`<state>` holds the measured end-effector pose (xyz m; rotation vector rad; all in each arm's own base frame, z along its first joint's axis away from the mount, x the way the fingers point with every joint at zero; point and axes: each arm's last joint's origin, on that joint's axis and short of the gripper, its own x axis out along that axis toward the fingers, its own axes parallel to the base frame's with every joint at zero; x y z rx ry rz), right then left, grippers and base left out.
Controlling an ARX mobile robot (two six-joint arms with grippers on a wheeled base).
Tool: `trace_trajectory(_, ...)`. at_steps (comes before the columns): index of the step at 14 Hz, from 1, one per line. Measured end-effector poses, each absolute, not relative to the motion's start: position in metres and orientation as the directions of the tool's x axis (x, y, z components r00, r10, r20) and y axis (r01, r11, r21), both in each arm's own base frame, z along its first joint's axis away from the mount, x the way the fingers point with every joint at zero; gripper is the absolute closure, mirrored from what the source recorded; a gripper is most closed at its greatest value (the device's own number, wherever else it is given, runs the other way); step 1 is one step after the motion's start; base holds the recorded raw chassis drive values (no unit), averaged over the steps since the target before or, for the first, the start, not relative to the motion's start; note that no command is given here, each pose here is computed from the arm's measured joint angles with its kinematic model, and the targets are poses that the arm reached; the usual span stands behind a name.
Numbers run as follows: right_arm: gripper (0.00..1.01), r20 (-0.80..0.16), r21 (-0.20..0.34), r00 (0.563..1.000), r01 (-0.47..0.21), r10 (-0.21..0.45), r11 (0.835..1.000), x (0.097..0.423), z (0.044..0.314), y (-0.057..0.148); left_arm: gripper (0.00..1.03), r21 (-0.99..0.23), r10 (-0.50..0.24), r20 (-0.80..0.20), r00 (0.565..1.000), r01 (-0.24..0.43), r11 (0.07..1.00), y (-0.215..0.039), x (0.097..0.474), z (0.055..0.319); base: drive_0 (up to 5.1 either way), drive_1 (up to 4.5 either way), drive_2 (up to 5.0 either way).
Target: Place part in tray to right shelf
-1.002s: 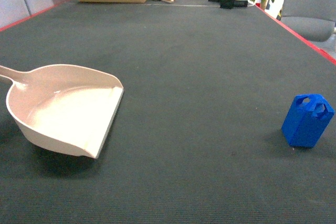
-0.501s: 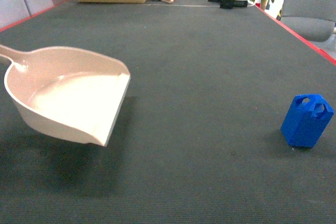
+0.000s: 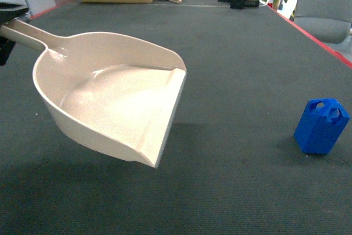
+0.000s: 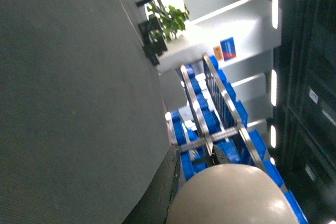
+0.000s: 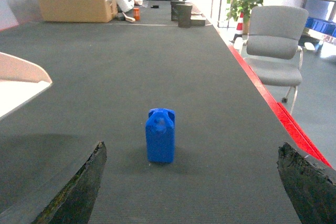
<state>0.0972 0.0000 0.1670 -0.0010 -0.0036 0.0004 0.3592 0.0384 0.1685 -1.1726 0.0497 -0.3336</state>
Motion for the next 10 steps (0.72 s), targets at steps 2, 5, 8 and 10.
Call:
trace_trajectory(2, 0.03, 0.004, -0.001, 1.000, 0.000, 0.000, 1.000, 0.097, 0.167, 0.000, 0.89, -0.928, -0.327, 0.105, 0.939, 0.211, 0.307, 0.020, 0.375, 0.153, 0.0, 0.00, 0.0)
trace_trajectory(5, 0.03, 0.003, -0.001, 1.000, 0.000, 0.000, 1.000, 0.097, 0.167, 0.000, 0.90, -0.937, -0.413, 0.080, 0.907, 0.210, 0.281, -0.015, 0.371, 0.145, 0.0, 0.00, 0.0)
trace_trajectory(8, 0.03, 0.003, -0.001, 1.000, 0.000, 0.000, 1.000, 0.097, 0.167, 0.000, 0.90, -0.936, -0.388, 0.075, 0.919, 0.199, 0.289, -0.010, 0.371, 0.143, 0.0, 0.00, 0.0)
trace_trajectory(10, 0.03, 0.003, -0.001, 1.000, 0.000, 0.000, 1.000, 0.097, 0.167, 0.000, 0.90, -0.936, -0.385, 0.075, 0.920, 0.198, 0.291, -0.010, 0.371, 0.143, 0.0, 0.00, 0.0)
